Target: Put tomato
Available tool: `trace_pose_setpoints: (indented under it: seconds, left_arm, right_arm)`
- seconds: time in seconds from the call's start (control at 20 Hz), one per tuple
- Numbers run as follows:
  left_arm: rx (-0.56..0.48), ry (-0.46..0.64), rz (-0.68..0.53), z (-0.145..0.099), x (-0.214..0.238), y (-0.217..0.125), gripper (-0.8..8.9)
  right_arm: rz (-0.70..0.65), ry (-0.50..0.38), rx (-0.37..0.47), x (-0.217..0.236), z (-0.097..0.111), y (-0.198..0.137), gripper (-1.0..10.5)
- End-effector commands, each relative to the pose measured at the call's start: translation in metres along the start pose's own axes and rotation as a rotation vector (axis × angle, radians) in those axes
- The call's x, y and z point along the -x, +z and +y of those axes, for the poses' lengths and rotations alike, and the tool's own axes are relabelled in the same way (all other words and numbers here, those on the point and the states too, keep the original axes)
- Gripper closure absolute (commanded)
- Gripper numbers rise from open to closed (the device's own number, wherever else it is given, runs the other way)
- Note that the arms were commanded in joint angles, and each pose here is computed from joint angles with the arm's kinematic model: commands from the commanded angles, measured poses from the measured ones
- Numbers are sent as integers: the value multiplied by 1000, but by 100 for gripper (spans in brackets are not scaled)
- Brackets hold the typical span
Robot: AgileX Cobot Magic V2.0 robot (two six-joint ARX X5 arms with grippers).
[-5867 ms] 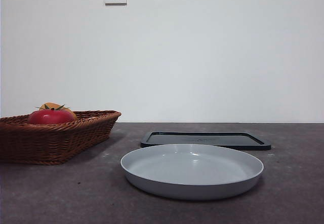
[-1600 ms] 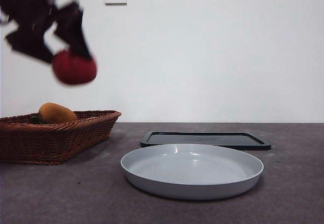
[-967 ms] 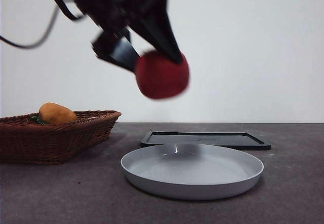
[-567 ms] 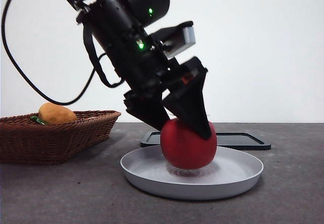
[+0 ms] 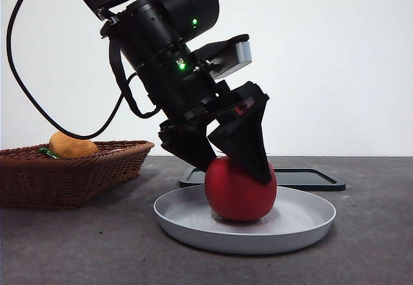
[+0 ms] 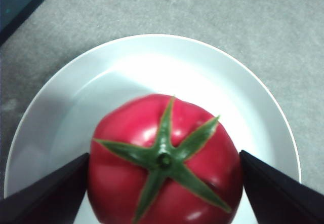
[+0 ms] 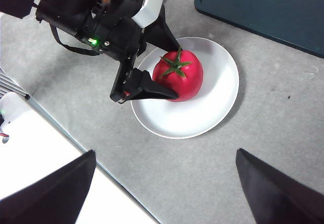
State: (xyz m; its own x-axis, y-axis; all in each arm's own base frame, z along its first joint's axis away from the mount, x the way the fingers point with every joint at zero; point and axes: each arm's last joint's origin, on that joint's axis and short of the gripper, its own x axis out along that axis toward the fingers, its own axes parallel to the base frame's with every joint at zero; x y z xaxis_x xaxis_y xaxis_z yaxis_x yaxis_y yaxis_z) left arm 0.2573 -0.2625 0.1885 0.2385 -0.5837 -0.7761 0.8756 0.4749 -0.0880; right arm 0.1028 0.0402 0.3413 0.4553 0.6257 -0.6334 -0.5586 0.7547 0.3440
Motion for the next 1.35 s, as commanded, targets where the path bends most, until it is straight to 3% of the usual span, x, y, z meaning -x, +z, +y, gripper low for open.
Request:
trace_pose_setpoints:
  seconds: [0.05, 0.2, 0.55, 0.75, 1.0, 1.35]
  left_arm:
    - [10, -6, 6, -2, -8, 2, 324]
    - [31, -5, 4, -2, -6, 2, 250]
    - [28, 11, -61, -4, 21, 12, 250]
    - [50, 69, -139, 0, 62, 20, 251]
    - [174, 111, -262, -1, 130, 21, 251]
    - [211, 182, -303, -13, 214, -7, 252]
  right_arm:
    - [-16, 4, 11, 3, 2, 4, 506]
    - [-16, 4, 11, 3, 2, 4, 506]
    - [-16, 4, 11, 3, 2, 4, 506]
    - [-16, 4, 10, 3, 2, 4, 506]
    - [-16, 5, 8, 3, 2, 4, 506]
    - [-16, 4, 11, 3, 2, 4, 506]
